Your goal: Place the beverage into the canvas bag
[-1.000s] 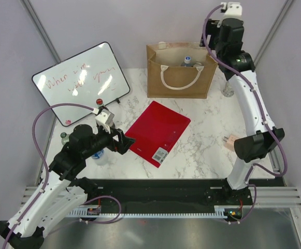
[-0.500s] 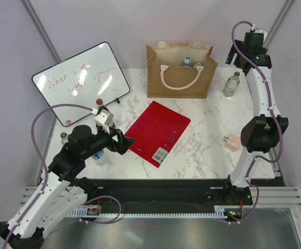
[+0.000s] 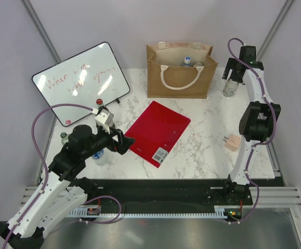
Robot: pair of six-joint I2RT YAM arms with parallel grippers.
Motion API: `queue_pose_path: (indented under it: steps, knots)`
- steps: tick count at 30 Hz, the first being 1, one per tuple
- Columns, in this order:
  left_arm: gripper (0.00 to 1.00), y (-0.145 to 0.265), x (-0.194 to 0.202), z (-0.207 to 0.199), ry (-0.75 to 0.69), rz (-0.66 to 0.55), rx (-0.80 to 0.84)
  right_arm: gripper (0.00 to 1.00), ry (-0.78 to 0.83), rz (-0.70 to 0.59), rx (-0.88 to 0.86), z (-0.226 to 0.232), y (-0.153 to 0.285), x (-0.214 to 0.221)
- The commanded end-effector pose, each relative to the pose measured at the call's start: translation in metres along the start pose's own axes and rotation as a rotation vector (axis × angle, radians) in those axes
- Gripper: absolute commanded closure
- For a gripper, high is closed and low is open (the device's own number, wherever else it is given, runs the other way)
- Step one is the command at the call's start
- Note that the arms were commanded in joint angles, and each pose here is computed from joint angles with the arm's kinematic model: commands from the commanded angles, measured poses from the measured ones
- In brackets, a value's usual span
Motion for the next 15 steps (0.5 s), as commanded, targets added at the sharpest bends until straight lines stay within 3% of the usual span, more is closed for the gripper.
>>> queue_pose_path:
  steps: [1,15]
  knots:
    - [0.00,-0.001,-0.005,0.000,-0.017,-0.016,0.000,0.02,0.033,-0.042,-0.051,0.007,-0.017,-0.011]
    - [0.00,-0.006,-0.001,0.003,-0.018,0.006,-0.018,0.05,0.065,-0.068,0.008,0.000,-0.057,-0.006]
Point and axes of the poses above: each gripper's point midway between its finger pads, its own y axis back along the fingers, its own z axis along the line the jaws close on, x = y × z, the point moved 6 cm from there along y, back along the fingers, and after that the axes turned 2 degrees about y, right-handed, at the moved point
